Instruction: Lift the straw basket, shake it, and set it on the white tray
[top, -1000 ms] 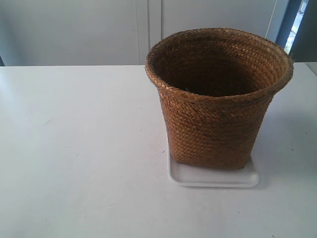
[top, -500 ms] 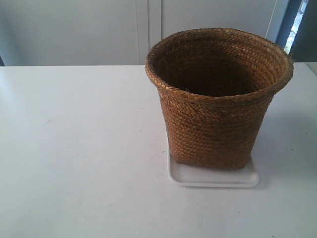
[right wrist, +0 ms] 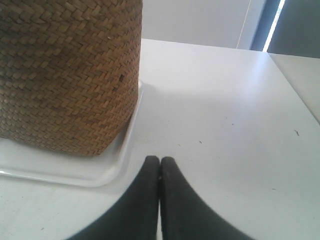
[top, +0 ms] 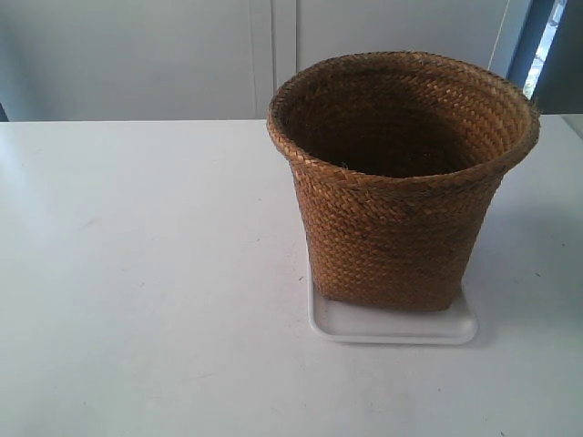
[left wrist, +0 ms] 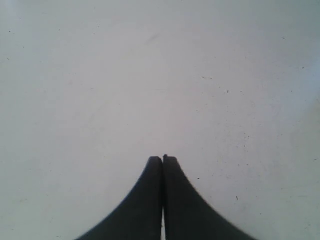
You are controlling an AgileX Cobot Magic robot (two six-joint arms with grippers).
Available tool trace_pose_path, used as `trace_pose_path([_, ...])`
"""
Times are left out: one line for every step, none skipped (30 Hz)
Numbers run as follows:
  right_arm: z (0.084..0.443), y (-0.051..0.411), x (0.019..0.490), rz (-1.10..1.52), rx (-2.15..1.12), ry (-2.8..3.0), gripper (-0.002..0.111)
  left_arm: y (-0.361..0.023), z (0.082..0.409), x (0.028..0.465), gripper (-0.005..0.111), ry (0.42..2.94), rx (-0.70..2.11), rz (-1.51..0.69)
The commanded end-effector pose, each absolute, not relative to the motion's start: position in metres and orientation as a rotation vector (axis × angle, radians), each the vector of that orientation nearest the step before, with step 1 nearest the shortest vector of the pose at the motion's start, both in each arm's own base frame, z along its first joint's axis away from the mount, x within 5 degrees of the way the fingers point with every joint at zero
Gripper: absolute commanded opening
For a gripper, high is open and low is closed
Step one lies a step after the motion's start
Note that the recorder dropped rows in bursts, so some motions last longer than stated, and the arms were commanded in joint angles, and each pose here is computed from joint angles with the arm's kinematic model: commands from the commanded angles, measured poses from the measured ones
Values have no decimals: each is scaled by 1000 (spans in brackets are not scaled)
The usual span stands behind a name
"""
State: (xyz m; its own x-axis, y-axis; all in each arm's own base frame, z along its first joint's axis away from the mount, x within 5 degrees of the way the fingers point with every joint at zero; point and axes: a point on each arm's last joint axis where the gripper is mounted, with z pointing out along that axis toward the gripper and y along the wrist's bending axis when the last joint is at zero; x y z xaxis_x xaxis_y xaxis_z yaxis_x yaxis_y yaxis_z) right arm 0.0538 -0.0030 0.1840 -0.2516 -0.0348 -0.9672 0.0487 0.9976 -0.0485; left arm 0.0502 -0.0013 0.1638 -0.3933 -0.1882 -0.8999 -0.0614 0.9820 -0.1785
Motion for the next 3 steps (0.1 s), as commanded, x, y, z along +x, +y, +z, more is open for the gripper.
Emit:
trace_pose_path([183,-3,54,-81,12,1822,0,-2,162,50,0,1973,-184,-149])
trace_pose_path([183,-3,54,-81,12,1822,0,-2,162,50,0,1973,-184,-149])
trace_pose_path([183,-3,54,-81,12,1822,0,-2,162,50,0,1973,-184,-149])
